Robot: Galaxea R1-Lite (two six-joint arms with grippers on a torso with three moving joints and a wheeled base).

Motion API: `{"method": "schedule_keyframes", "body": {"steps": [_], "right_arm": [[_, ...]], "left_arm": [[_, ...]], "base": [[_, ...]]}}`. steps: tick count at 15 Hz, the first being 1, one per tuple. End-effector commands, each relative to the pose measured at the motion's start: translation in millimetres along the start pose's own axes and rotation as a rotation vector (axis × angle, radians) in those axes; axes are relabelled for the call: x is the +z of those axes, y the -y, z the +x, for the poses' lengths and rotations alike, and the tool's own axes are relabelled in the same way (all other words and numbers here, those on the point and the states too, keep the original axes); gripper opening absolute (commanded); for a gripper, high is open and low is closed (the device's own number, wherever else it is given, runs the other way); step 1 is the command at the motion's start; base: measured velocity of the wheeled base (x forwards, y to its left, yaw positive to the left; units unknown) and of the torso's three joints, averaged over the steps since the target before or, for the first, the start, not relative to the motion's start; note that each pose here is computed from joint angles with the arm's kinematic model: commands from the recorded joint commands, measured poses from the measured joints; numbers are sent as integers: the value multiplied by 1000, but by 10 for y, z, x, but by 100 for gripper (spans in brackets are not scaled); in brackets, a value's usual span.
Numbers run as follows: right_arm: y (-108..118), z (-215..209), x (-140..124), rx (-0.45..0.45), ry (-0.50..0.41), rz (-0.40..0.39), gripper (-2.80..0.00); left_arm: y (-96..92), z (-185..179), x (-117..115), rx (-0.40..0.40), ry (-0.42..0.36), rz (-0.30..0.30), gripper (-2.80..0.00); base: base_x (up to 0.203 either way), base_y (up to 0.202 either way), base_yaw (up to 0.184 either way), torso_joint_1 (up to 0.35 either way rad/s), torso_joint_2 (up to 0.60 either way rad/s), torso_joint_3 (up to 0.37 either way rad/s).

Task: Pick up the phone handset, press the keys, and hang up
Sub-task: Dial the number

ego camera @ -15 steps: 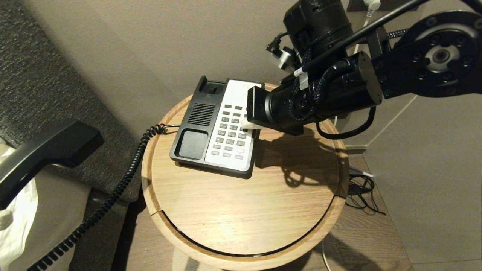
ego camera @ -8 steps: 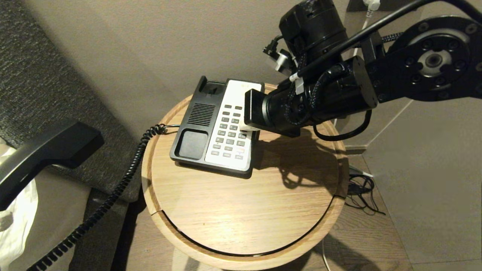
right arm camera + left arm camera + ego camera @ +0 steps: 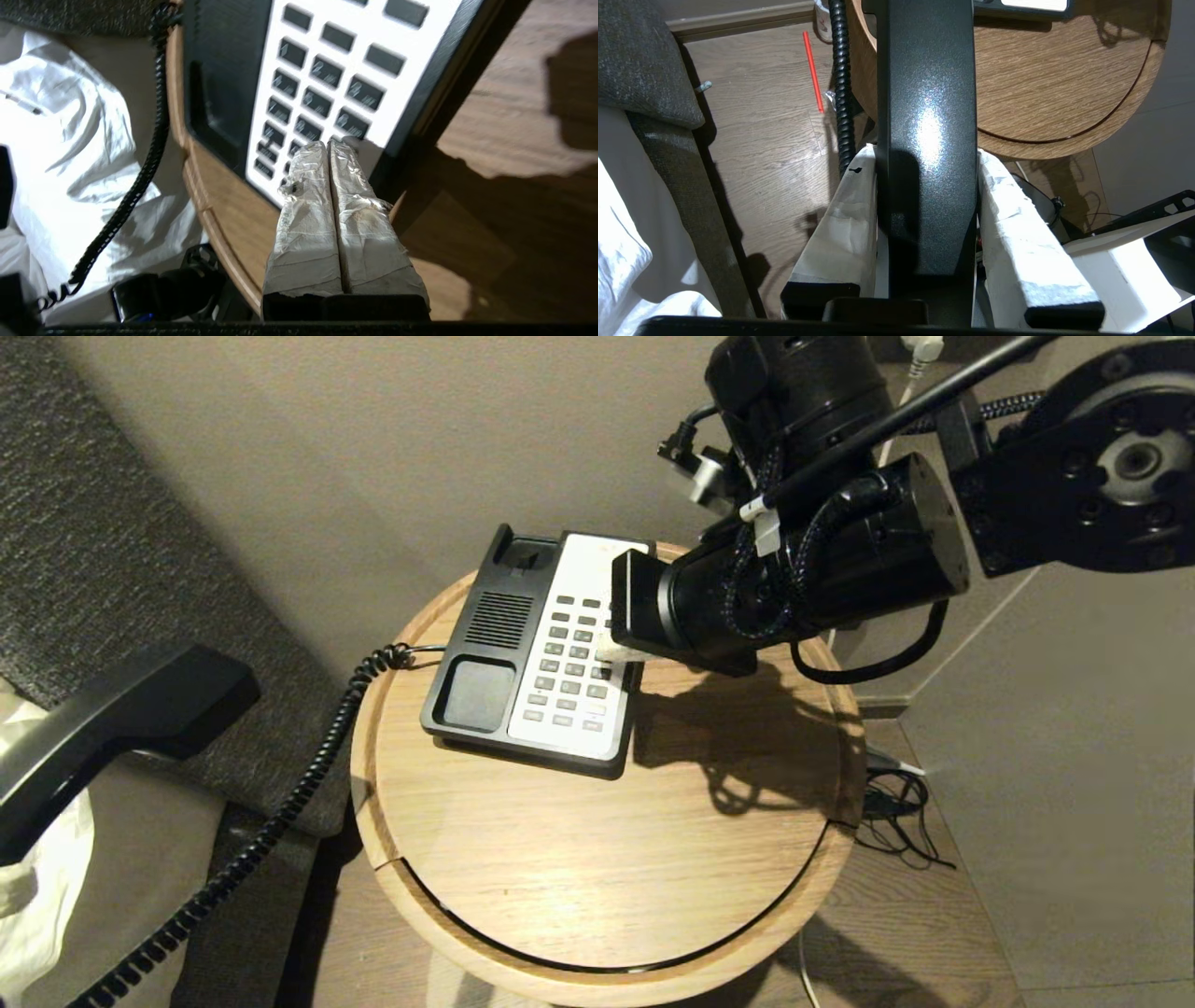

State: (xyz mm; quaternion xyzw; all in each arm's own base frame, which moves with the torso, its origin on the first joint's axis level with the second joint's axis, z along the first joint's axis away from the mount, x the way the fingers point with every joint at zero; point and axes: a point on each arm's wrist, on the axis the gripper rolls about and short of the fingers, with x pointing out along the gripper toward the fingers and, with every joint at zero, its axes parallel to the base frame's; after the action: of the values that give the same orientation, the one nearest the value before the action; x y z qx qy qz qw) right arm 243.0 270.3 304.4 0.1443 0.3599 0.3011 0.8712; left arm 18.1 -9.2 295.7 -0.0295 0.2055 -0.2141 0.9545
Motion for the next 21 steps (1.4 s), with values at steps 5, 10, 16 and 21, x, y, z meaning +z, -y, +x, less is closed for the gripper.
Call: {"method": "schedule_keyframes", "body": {"steps": [5, 10, 16, 21], "right_arm": [[-37, -8, -41, 8, -17, -1, -280], [-17, 77, -60, -7, -28, -1, -280], [61, 145, -32, -33, -26, 2, -280], [112, 175, -35, -50, -34, -10, -280]], "left_arm": [[-3, 20, -25, 4, -15, 0, -280], [-6, 10, -33, 3, -13, 0, -280], [-7, 16, -44, 2, -16, 1, -280], [-9, 20, -55, 3, -20, 2, -280]], "base": [[0, 0, 0, 0, 0, 0], [0, 0, 0, 0, 0, 0], [0, 0, 0, 0, 0, 0], [0, 0, 0, 0, 0, 0]]}}
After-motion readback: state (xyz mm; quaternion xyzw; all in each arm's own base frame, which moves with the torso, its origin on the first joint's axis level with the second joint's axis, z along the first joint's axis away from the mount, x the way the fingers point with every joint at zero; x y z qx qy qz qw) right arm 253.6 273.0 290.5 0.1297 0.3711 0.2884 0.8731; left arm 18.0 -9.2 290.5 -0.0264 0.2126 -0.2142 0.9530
